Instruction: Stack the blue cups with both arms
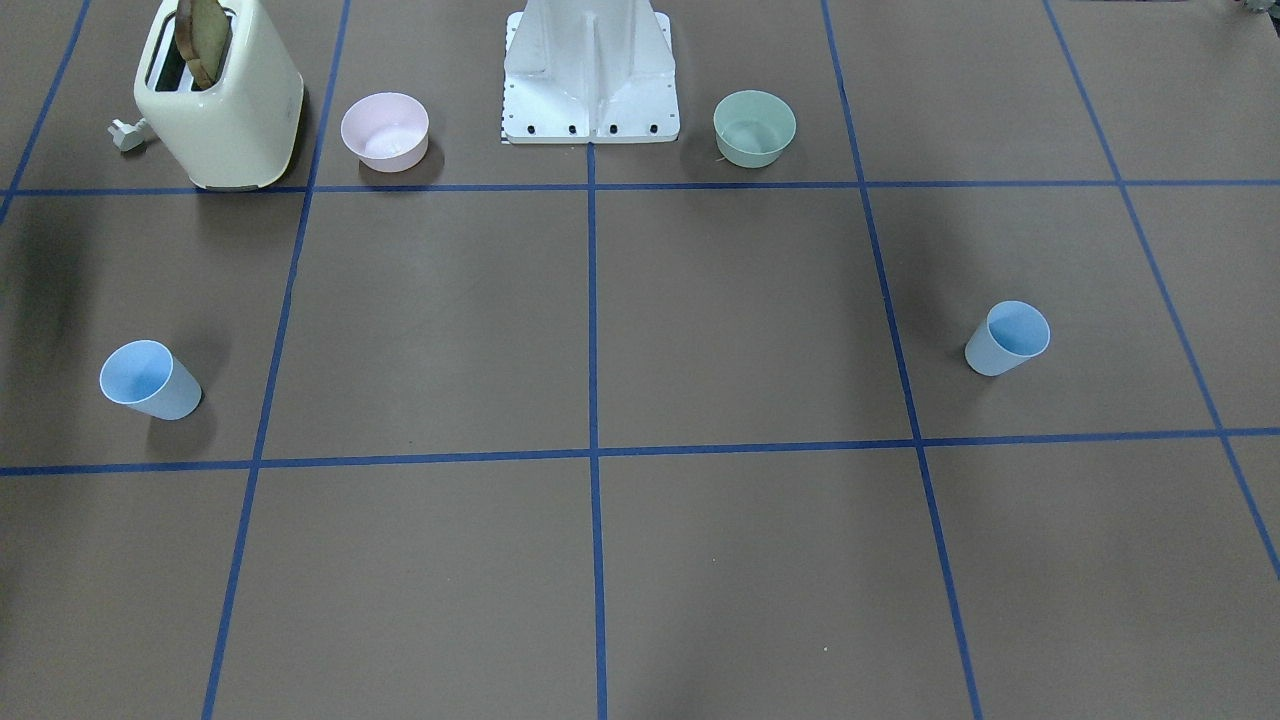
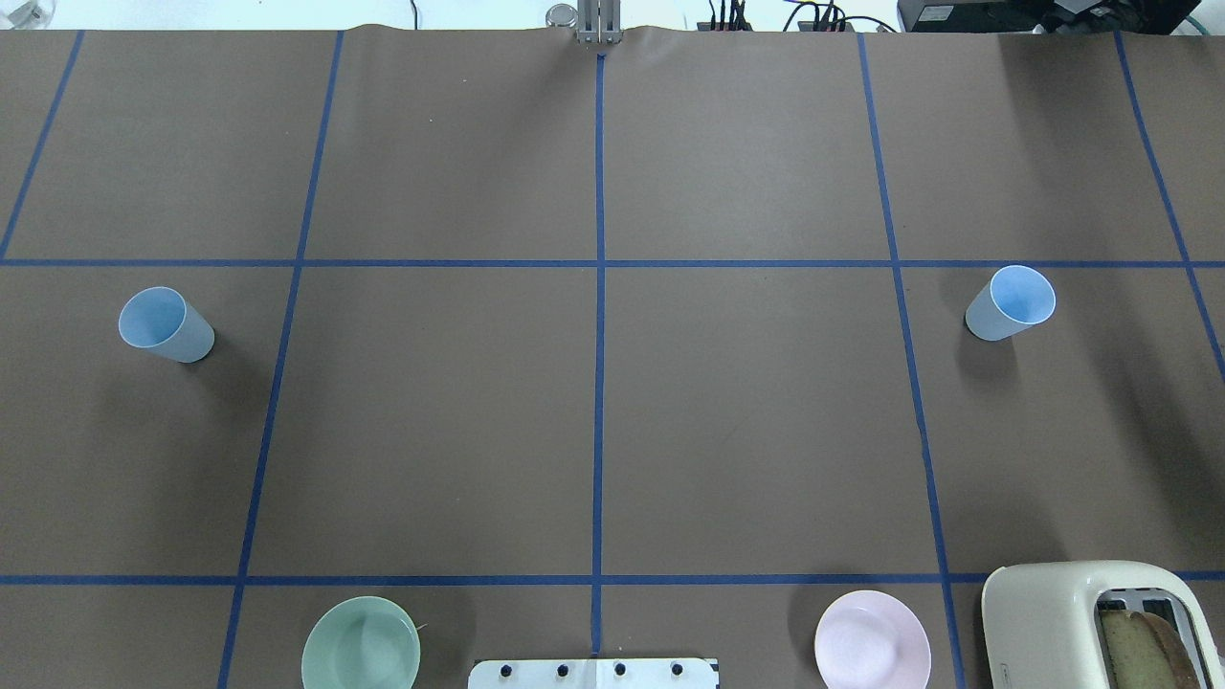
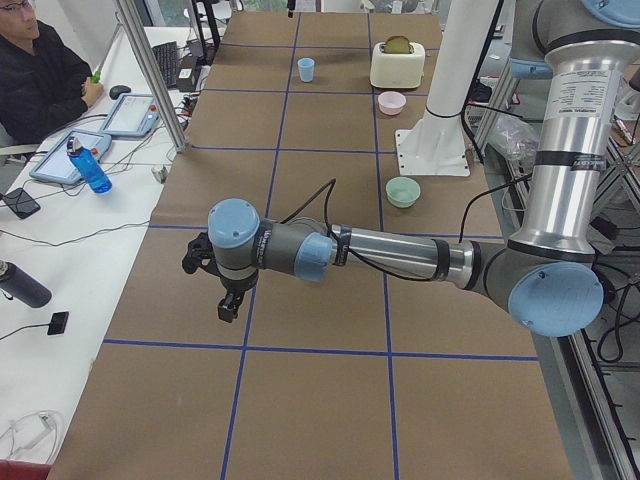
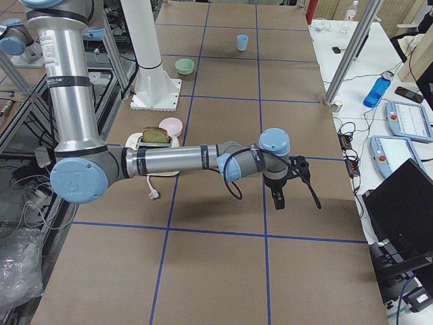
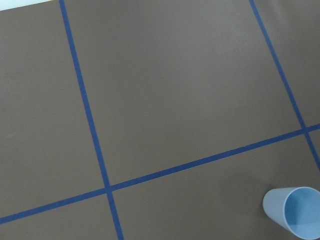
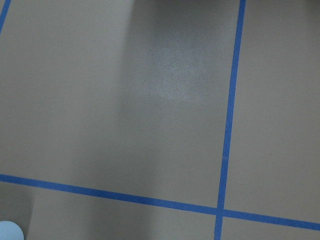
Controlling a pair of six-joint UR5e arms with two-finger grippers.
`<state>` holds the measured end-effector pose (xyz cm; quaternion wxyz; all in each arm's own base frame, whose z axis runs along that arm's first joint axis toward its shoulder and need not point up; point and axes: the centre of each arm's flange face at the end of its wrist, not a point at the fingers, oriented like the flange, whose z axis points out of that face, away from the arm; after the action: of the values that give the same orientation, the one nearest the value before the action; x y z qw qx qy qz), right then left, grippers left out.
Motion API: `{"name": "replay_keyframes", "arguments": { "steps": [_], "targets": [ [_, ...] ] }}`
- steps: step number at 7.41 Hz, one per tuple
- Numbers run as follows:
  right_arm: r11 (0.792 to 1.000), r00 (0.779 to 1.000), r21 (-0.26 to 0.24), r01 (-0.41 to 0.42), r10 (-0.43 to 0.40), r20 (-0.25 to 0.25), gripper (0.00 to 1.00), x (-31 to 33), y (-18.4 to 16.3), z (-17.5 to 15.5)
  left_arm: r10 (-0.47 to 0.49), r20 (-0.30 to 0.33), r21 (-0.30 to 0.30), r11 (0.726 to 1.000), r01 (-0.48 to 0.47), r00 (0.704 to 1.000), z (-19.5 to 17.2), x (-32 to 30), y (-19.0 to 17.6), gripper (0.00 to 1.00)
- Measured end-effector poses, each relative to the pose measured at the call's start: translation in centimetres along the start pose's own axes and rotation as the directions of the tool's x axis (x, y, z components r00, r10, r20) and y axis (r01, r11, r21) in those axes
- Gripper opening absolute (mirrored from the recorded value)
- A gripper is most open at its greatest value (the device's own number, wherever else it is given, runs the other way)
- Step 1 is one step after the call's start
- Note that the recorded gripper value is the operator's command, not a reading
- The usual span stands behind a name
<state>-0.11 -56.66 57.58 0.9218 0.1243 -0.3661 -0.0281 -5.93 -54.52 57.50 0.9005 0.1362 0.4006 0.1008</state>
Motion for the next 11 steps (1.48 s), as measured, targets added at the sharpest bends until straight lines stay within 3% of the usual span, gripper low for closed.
{"name": "replay_keyframes", "arguments": {
  "steps": [4, 6, 8, 11],
  "targets": [
    [1.000, 1.000, 0.021, 0.019, -0.019, 0.000, 1.00, -0.4, -0.9, -0.3, -0.010, 0.001, 0.010, 1.000, 0.010, 1.000, -0.5, 0.5, -0.2, 0.98],
    [1.000, 1.000, 0.017, 0.016, -0.016, 0.000, 1.00, -0.2, -0.5, 0.1, -0.060, -0.005, 0.030, 0.998, 0.060, 0.998, -1.4, 2.9, -1.1, 0.98],
    [1.000, 1.000, -0.015, 0.018, -0.018, 0.025, 1.00, -0.8, 1.2, 1.4, -0.087, -0.027, 0.010, 0.996, 0.087, 0.996, 0.1, 6.8, -2.0, 0.98],
    [0.999, 0.997, -0.015, -0.030, 0.031, 0.077, 1.00, -6.2, 3.0, 3.6, -0.097, -0.048, -0.031, 0.995, 0.096, 0.994, 3.9, 11.9, -2.6, 0.98]
  ]
}}
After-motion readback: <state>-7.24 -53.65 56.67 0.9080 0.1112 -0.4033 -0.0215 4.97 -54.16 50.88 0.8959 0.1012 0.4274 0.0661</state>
